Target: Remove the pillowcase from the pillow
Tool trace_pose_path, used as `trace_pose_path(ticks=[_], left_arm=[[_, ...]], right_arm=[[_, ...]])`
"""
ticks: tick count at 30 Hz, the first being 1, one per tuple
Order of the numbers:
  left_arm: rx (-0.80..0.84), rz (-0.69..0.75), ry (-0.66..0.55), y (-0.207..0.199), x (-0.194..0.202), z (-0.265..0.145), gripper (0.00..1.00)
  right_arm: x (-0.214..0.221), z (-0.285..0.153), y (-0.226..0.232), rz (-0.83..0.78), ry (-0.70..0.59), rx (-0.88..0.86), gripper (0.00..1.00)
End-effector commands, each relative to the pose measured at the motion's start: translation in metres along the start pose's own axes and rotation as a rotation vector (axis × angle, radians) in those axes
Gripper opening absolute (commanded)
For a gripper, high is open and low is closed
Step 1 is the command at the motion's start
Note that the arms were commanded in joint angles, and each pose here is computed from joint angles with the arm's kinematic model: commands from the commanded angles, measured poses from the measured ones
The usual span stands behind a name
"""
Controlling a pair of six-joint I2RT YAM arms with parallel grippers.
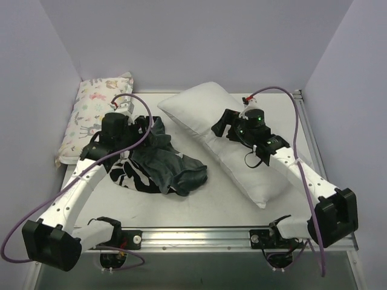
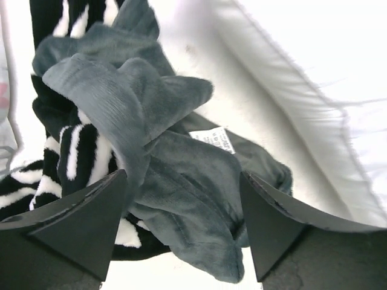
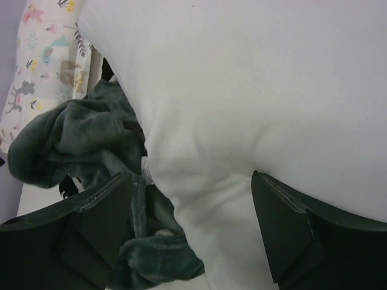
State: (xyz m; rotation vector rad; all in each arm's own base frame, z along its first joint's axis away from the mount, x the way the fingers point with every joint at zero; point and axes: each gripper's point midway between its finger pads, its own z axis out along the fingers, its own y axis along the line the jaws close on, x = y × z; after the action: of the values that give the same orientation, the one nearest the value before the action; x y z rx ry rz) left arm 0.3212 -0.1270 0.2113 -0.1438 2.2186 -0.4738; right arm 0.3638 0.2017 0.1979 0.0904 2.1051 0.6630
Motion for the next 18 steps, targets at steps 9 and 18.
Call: trace_pose_path(ticks=[9, 18], left_arm=[[0.154, 0.125, -0.136, -0.027, -0.008, -0.059, 0.89], [0.207, 0.169, -0.164, -0.020, 0.021, -0.073, 0.90]], right_arm=[[-0.001, -0.109, -0.002, -0.070, -0.074, 0.008, 1.00], [0.019, -0.150, -0.064, -0.082, -0.158, 0.238, 1.00]])
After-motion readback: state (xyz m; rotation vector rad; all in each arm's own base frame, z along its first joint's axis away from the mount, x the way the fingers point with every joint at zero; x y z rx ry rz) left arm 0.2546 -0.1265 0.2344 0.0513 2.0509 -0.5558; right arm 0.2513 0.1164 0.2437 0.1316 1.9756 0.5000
